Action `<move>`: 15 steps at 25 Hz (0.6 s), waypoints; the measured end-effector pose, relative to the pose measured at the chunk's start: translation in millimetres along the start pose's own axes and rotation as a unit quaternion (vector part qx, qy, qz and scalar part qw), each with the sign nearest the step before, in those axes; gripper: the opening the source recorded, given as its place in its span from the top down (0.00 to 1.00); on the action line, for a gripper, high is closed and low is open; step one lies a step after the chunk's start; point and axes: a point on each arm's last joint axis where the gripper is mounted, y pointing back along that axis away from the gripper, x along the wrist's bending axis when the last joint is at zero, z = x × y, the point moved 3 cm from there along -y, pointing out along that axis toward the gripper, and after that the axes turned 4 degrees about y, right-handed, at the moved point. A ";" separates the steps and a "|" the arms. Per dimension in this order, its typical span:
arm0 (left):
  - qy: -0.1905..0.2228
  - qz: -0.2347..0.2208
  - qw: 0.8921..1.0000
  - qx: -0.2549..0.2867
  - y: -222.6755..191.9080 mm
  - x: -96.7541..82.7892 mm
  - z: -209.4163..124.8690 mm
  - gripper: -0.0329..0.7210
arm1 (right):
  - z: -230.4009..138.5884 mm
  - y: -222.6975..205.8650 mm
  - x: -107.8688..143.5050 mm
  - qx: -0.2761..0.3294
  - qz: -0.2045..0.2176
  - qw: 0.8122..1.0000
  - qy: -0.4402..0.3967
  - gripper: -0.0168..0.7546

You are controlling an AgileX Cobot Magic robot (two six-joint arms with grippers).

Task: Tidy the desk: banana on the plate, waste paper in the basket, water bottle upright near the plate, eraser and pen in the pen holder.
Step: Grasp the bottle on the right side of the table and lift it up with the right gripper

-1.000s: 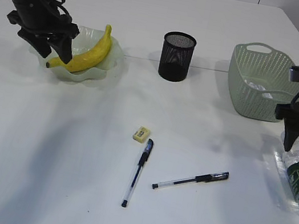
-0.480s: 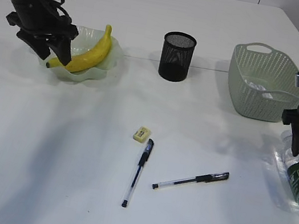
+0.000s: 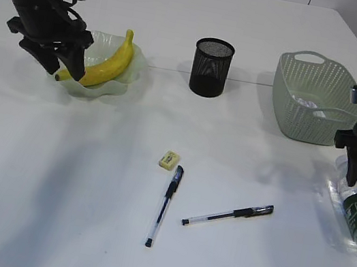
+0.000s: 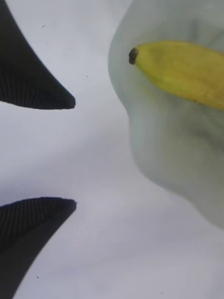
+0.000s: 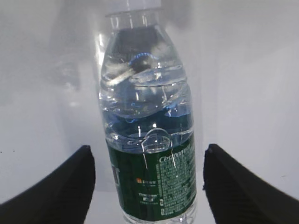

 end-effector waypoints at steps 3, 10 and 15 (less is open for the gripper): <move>0.000 -0.002 1.000 0.007 0.0 -0.4 -1.6 0.40 | 0.3 -1.9 0.3 0.002 0.000 1.000 0.003 0.31; 0.001 -0.004 1.000 0.011 0.0 -1.0 -2.6 0.40 | 2.1 -18.3 4.7 0.023 0.008 1.000 0.016 0.33; 0.001 -0.004 1.000 0.011 0.0 -1.0 -2.6 0.40 | 7.3 -11.7 7.1 0.010 0.021 0.999 0.023 0.33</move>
